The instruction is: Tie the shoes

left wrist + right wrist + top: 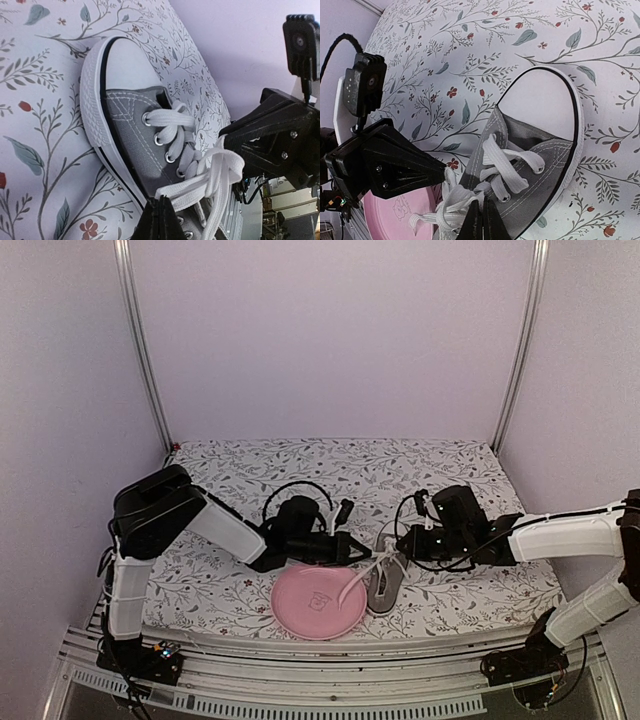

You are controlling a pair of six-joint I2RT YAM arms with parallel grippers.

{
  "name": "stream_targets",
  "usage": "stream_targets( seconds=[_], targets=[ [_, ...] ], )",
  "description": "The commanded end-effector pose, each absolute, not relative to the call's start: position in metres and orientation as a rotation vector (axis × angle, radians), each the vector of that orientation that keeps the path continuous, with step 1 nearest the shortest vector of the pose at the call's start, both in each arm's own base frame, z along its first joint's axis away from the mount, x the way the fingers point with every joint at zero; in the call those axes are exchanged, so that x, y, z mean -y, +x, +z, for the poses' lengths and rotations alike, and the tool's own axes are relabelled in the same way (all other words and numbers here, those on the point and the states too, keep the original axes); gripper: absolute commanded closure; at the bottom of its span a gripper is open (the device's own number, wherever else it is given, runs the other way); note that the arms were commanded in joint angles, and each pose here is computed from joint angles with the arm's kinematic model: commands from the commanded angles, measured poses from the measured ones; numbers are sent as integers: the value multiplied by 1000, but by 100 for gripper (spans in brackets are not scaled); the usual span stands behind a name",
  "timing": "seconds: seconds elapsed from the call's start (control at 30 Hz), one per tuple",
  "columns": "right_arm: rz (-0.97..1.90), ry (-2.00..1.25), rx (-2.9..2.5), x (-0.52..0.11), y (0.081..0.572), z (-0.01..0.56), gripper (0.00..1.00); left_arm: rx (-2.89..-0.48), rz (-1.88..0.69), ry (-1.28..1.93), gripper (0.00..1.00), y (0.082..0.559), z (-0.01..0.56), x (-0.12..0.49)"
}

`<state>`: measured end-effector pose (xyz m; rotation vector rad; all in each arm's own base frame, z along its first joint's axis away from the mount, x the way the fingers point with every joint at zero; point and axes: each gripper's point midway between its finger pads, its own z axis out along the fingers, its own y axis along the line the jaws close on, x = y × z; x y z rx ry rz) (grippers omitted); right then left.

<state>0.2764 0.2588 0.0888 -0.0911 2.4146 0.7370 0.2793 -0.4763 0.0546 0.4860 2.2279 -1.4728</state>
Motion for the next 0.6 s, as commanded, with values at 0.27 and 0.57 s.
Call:
stream_targets(
  seconds=[0.27, 0.57],
  targets=[
    [708, 38, -2440, -238, 284, 71, 98, -2219, -1373, 401, 100, 294, 60, 451],
    [692, 89, -2457, -226, 288, 62, 98, -2229, -1316, 338, 100, 302, 58, 435]
  ],
)
